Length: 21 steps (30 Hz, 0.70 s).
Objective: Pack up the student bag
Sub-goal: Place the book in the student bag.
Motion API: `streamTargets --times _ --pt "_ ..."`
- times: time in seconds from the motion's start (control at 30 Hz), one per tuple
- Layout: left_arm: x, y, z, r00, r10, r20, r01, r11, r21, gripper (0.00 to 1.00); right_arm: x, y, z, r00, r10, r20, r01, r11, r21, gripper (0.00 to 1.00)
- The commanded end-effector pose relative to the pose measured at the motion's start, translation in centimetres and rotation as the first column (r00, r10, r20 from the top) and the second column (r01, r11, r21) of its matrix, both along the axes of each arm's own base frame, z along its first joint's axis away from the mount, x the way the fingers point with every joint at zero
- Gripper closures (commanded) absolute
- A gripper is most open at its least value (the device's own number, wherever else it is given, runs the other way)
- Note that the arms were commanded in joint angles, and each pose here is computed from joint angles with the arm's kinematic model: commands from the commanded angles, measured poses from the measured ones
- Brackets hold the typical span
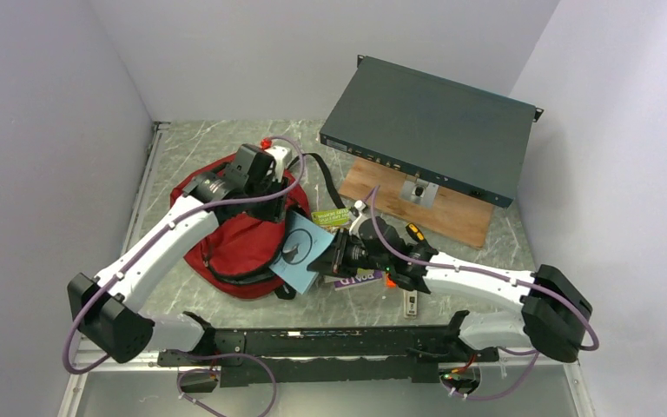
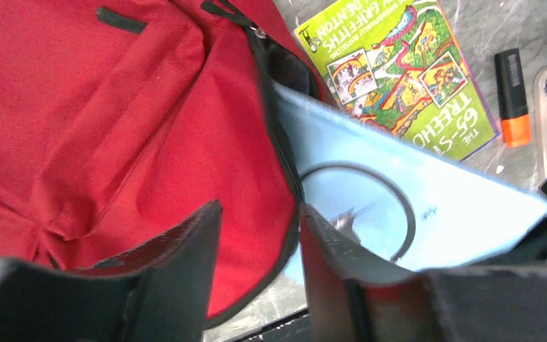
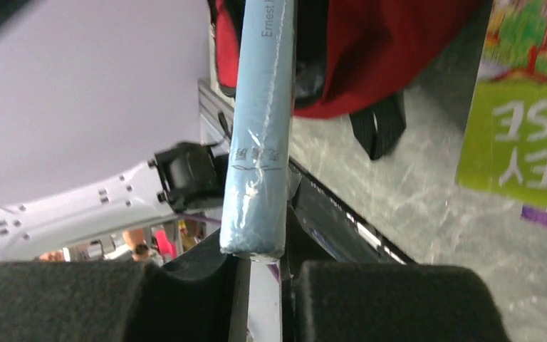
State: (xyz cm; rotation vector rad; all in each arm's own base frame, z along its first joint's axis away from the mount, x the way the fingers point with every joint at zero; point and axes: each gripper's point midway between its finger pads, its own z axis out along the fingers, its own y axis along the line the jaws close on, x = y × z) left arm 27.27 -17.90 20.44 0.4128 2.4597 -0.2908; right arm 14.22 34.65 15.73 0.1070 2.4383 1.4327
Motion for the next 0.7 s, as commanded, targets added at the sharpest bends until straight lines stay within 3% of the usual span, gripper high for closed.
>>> streamTargets --times 0.0,0.17,0.33,0.47,0.67 --pt "-1.2 0.7 0.4 0.999 0.009 0.040 -0.008 0.999 -0.036 0.43 3.3 2.4 9.6 0.981 -0.048 0.187 -0.017 0.943 0.332 1.00" --pt "-2.5 1.8 -2.4 0.999 0.024 0.021 -0.024 1.000 -0.008 0.27 4.0 2.5 10.5 0.982 -0.064 0.176 -0.010 0.921 0.390 1.00" --pt "-2.8 3.0 -4.1 0.998 0.055 0.002 -0.055 0.993 0.107 0.22 4.2 2.4 9.8 0.987 -0.061 0.152 -0.001 0.925 0.381 1.00" --pt "-2.0 4.7 -4.4 0.992 0.124 0.030 -0.127 0.973 0.195 0.31 4.2 2.2 9.2 0.988 -0.063 0.144 0.006 0.932 0.363 1.00" --pt "-1.2 5.6 -5.7 0.990 0.144 0.012 -0.141 0.944 0.300 0.60 3.9 1.7 8.6 0.991 -0.067 0.118 0.022 0.937 0.349 1.00"
